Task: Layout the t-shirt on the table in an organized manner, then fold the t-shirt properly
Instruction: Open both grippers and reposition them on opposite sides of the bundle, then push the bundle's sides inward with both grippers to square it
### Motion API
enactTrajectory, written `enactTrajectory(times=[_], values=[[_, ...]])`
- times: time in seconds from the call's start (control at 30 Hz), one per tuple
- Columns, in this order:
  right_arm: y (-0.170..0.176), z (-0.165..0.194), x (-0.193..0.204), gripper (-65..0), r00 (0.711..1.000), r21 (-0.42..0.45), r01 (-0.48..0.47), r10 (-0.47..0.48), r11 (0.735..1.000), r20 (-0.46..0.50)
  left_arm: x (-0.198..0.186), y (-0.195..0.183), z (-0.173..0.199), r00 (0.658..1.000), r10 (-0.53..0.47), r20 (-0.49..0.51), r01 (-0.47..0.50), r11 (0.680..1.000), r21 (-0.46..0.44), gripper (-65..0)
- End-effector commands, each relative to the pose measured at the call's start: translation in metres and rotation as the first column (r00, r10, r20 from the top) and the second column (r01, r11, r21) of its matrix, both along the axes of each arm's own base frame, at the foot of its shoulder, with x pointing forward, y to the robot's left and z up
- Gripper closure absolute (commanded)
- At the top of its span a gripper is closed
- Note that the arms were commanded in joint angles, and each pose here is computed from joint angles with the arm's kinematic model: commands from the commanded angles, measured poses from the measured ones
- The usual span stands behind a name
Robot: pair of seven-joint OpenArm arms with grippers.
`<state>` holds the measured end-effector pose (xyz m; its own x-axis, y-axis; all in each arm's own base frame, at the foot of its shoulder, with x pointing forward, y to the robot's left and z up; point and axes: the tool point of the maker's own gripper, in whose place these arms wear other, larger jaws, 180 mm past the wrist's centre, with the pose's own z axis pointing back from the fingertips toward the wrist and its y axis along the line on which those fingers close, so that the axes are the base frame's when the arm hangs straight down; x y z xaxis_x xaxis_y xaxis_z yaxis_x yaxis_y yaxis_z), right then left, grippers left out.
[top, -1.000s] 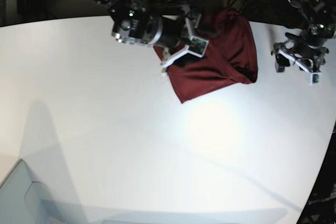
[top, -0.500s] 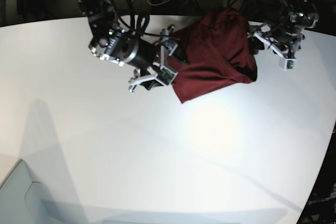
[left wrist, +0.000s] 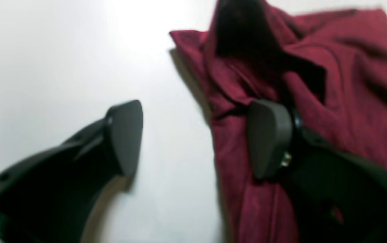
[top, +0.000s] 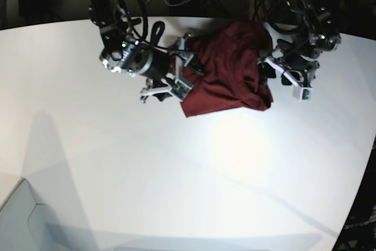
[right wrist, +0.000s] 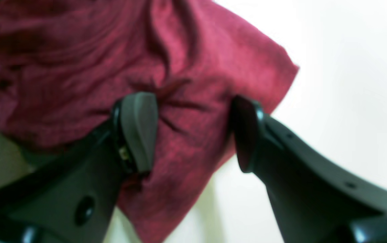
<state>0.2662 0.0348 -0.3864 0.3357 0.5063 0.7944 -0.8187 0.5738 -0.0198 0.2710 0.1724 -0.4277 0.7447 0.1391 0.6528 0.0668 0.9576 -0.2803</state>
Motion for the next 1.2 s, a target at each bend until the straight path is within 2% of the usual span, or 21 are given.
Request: enactTrajectory(times=[0.0,0.1,0.27,0.4,0.6,0.7,0.8,0.93,1.03,1.17], values=[[0.003,0.009,0.008,-35.9,1.000,0.024,-0.001,0.000,1.000,0.026,-0.006,0.001,-0.010,0.998,-0.014,-0.064,0.015,1.000,0.018,-47.2],[-0.002,-0.001,0.011,-35.9,1.000,0.011,0.010,-0.010,1.000,0.000,0.010,0.003,-0.003,0.999,-0.015,-0.040,0.016,1.000,0.022,-47.2],[-0.014,-0.006,0.024,-35.9,0.996,0.029,0.088,-0.088,0.996,-0.024,0.026,0.018,0.012,1.000,-0.019,-0.001,0.019,0.998,0.061,-47.2],[-0.028,0.013,0.037,-36.0,0.990,0.046,0.136,-0.137,0.990,0.030,0.027,0.029,0.015,1.000,-0.020,0.002,0.020,0.996,0.086,-47.2],[-0.029,0.032,0.043,-36.0,0.986,0.059,0.138,-0.143,0.989,0.087,0.022,0.044,0.026,1.000,-0.027,0.003,0.026,0.989,0.147,-47.2],[-0.029,0.031,0.041,-36.1,0.986,0.058,0.138,-0.143,0.989,0.082,0.018,0.057,0.049,0.999,0.005,0.050,-0.014,0.984,0.175,-47.2],[-0.029,0.031,0.041,-36.1,0.986,0.060,0.139,-0.143,0.989,0.081,0.020,0.055,0.072,0.994,0.021,0.112,-0.034,0.993,0.112,-47.2],[-0.029,0.041,0.040,-36.2,0.983,0.067,0.138,-0.145,0.988,0.109,0.015,0.031,0.076,0.990,0.018,0.142,-0.007,0.997,-0.078,-47.2],[-0.028,0.053,0.038,-36.2,0.979,0.078,0.135,-0.145,0.988,0.141,0.010,0.009,0.061,0.993,0.016,0.114,0.008,0.978,-0.209,-47.2],[-0.028,0.065,0.036,-36.3,0.974,0.085,0.132,-0.145,0.988,0.174,0.004,-0.005,0.041,0.998,0.017,0.059,0.001,0.960,-0.280,-47.2]])
